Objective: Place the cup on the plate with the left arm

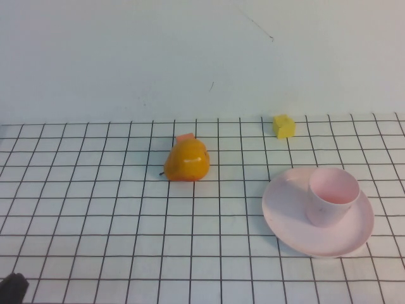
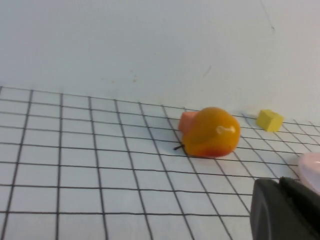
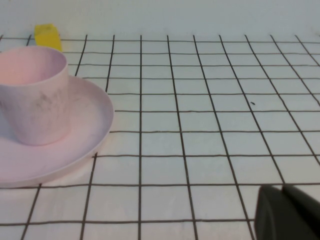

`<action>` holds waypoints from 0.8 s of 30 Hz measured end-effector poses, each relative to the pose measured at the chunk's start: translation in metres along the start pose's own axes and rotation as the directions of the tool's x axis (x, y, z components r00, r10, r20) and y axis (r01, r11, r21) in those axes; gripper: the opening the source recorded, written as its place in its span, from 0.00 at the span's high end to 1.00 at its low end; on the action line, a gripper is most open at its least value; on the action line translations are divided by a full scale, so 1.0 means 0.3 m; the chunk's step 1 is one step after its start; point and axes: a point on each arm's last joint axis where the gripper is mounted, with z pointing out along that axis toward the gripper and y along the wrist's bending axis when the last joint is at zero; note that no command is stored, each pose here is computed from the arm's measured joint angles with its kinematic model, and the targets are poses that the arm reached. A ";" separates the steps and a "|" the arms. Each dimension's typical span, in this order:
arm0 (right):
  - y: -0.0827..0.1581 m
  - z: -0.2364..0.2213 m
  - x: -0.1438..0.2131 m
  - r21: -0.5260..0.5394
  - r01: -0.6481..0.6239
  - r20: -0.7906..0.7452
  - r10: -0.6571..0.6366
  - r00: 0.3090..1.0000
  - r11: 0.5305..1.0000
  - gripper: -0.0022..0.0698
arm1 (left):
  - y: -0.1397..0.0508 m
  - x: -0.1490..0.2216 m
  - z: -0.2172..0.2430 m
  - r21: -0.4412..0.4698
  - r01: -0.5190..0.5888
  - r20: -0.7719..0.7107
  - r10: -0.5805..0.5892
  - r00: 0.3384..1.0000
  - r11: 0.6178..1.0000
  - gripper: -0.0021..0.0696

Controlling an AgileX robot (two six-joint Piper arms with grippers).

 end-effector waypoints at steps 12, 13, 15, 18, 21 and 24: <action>0.000 0.000 0.001 0.000 0.000 -0.002 0.000 1.000 1.000 0.97 | 0.049 0.007 -0.026 -0.195 0.066 0.129 -0.041 0.991 0.979 0.97; 0.000 0.000 0.001 0.000 0.000 -0.002 0.000 1.000 1.000 0.97 | 0.049 0.007 -0.026 -0.194 0.068 0.130 -0.043 0.991 0.979 0.97; 0.000 0.000 0.001 0.000 0.000 -0.002 0.000 1.000 1.000 0.97 | 0.050 0.007 -0.026 -0.195 0.066 0.130 -0.041 0.991 0.979 0.97; 0.000 0.000 0.001 0.000 0.000 -0.002 0.000 1.000 1.000 0.97 | 0.050 0.007 -0.026 -0.197 0.064 0.128 -0.039 0.991 0.978 0.97; 0.000 0.000 0.001 0.000 0.000 -0.002 0.000 1.000 1.000 0.97 | 0.048 0.009 -0.025 -0.182 0.125 0.134 -0.102 0.986 0.975 0.97; 0.000 0.000 0.001 0.000 0.000 -0.002 0.000 1.000 1.000 0.97 | 0.045 0.009 -0.025 -0.171 0.139 0.134 -0.117 0.984 0.975 0.97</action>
